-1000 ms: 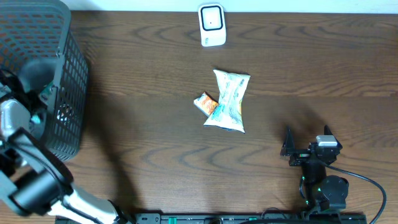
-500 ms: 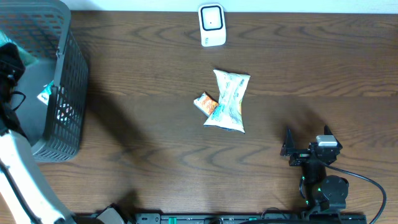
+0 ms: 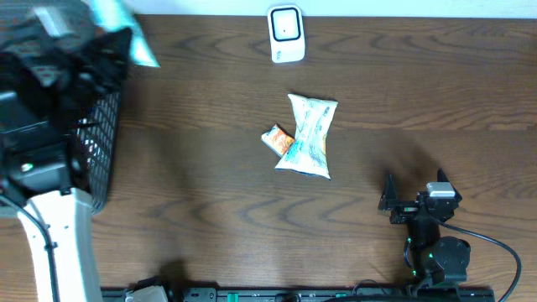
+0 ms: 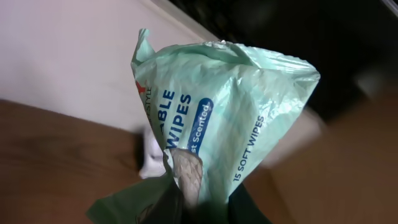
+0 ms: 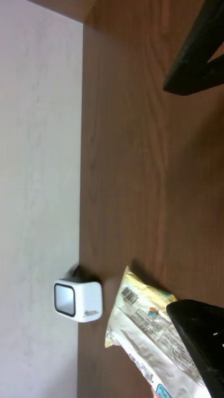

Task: Scan the item barcode
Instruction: 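Carry the green wipes pack toward the scanner and release it near the bags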

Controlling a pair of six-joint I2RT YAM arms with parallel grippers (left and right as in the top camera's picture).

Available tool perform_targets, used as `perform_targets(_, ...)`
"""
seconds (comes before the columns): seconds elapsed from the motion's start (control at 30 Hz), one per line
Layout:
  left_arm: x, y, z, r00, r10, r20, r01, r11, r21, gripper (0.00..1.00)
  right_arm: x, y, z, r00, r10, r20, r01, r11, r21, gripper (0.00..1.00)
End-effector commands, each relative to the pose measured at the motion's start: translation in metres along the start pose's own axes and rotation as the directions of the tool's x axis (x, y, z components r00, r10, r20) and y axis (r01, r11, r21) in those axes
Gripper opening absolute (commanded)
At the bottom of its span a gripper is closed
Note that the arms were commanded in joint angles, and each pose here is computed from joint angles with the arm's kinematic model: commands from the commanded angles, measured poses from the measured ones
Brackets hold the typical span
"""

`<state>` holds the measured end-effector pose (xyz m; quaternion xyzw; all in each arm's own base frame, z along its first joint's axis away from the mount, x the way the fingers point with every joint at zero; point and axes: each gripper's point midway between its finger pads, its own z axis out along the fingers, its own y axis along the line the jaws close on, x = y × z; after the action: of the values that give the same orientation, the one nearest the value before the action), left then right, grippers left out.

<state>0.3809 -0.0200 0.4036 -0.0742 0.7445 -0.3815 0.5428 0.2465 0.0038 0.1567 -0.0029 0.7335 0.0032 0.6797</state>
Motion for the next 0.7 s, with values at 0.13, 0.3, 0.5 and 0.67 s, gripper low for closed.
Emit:
perform_targets(0.13,0.076,-0.048,0.029,0.962,0.155,-0.224,-0.124,0.981,0.148,0.07,0.0,0.001,0.0,1.0,-0.011,0.002,0.011,1.0,-0.002,0.99)
perform_targets(0.3,0.131,-0.034,0.048,0.919,0.082,-0.385,-0.081,0.997,0.021,0.07,0.0,0.0,0.0,1.0,-0.011,0.001,0.011,1.0,-0.002,0.99)
perform_targets(0.5,0.187,-0.013,0.072,0.846,0.1,-0.524,-0.164,0.984,-0.076,0.07,0.0,0.001,0.0,1.0,-0.011,0.001,0.011,1.0,-0.002,0.99)
perform_targets(0.67,0.239,-0.005,0.092,0.764,0.076,-0.641,-0.165,0.983,-0.081,0.07,0.0,0.001,0.0,1.0,-0.011,0.001,0.011,1.0,-0.002,0.99)
